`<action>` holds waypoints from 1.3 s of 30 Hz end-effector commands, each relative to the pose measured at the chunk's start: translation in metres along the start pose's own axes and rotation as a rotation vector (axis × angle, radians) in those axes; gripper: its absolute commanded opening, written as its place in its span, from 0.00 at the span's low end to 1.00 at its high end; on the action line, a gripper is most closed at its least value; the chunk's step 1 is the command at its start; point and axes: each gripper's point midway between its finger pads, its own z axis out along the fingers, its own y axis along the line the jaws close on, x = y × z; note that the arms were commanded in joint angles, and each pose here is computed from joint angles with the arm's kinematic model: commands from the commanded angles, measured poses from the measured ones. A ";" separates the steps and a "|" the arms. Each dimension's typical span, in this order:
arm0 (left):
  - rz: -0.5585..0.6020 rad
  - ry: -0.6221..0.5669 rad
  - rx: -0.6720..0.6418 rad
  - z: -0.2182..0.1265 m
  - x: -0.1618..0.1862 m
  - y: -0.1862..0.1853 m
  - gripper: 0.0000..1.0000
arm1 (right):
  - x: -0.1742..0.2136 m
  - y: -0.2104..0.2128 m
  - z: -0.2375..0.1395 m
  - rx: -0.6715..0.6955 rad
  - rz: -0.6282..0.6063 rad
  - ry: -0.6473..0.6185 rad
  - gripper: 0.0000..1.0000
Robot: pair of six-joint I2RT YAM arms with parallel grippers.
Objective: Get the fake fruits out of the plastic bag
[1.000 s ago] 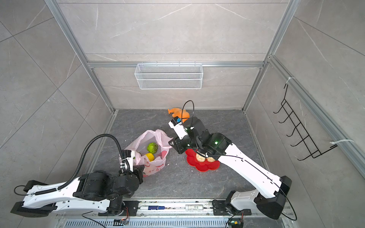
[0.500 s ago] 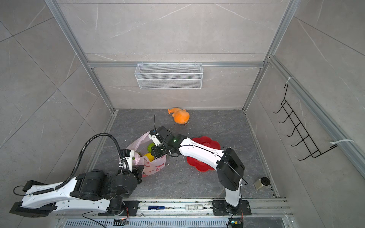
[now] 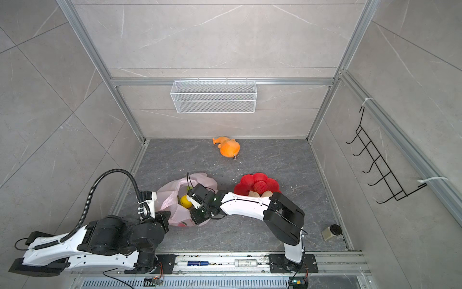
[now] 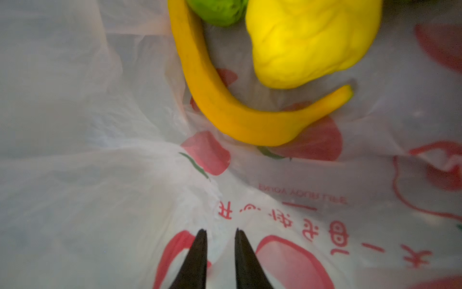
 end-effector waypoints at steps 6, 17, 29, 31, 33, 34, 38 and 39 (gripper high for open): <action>-0.052 -0.058 -0.110 -0.004 -0.010 0.031 0.00 | -0.032 0.060 0.015 -0.157 0.003 -0.098 0.23; -0.092 -0.086 -0.170 -0.009 -0.017 0.056 0.00 | -0.066 0.093 0.063 -0.248 0.035 -0.115 0.21; -0.013 0.026 -0.138 -0.003 0.006 0.045 0.00 | -0.056 0.030 -0.001 0.148 0.026 -0.194 0.25; 0.001 0.089 -0.153 0.000 0.019 0.044 0.00 | -0.050 0.023 -0.003 0.184 0.030 -0.179 0.26; 0.000 0.141 -0.184 -0.001 0.029 0.047 0.00 | -0.046 0.018 -0.004 0.205 0.035 -0.169 0.26; -0.004 0.162 -0.202 -0.001 0.033 0.049 0.00 | -0.045 0.017 -0.004 0.212 0.038 -0.174 0.27; -0.090 0.157 -0.271 -0.003 0.035 0.056 0.00 | -0.051 0.005 -0.003 0.260 0.066 -0.201 0.28; -0.103 0.139 -0.278 -0.002 0.033 0.056 0.00 | -0.052 0.003 -0.001 0.266 0.073 -0.201 0.29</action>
